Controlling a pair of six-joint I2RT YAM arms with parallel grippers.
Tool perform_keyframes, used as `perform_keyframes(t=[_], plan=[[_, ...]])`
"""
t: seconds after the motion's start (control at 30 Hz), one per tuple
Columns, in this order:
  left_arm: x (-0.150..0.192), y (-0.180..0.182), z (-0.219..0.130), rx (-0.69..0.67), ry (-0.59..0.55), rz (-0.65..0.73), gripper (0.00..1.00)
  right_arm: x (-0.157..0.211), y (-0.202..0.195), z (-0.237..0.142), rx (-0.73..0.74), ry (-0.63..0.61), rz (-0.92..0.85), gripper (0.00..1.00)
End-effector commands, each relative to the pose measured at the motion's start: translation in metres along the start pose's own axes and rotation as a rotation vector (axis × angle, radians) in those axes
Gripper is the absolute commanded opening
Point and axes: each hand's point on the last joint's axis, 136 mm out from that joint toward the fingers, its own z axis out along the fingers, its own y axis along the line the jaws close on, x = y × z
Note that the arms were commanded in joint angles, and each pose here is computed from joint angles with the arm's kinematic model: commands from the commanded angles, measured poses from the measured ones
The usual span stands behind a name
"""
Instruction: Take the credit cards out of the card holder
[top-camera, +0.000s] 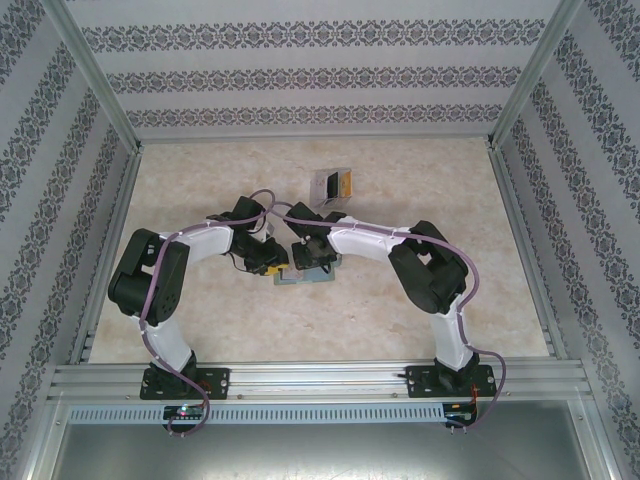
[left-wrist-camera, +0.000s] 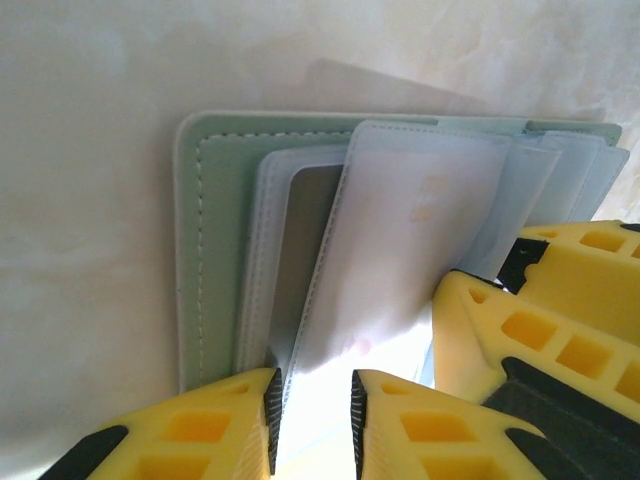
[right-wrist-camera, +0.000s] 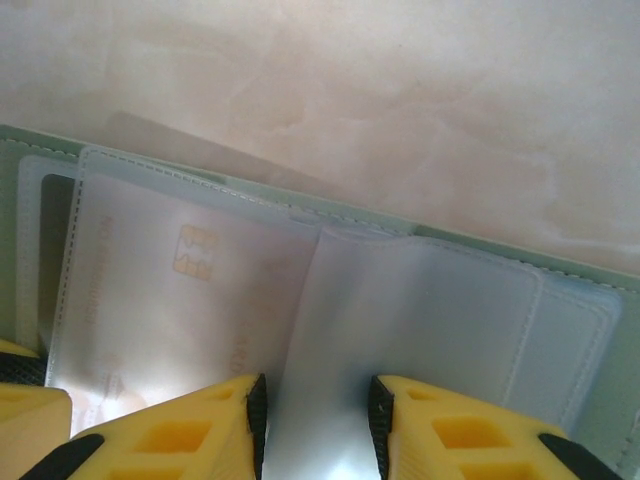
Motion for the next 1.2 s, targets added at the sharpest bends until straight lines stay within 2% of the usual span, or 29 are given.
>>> perform_keyframes(t=[0.0,0.27,0.6,0.77,0.87,0.97,1.17], plan=[[0.008,0.006,0.01,-0.033,0.039,0.03,0.28,0.031,-0.027,0.023,0.057,0.116,0.046,0.36],[0.006,-0.02,0.004,0.087,0.027,0.078,0.27,0.031,-0.026,0.023,0.032,0.119,0.063,0.36],[0.007,-0.022,0.0,0.092,0.018,0.1,0.23,0.026,-0.023,0.015,-0.002,0.103,0.076,0.37],[0.005,-0.015,-0.002,0.042,-0.001,0.092,0.12,0.01,-0.01,-0.005,-0.087,0.051,0.079,0.4],[0.004,-0.008,-0.007,-0.004,-0.014,0.094,0.1,-0.006,0.008,-0.026,-0.179,0.001,0.079,0.43],[0.003,-0.007,-0.009,-0.021,-0.023,0.095,0.1,-0.02,0.016,-0.048,-0.212,-0.058,0.082,0.46],[-0.002,-0.032,-0.01,0.107,-0.032,0.063,0.28,-0.026,-0.002,-0.071,-0.21,-0.135,0.139,0.53]])
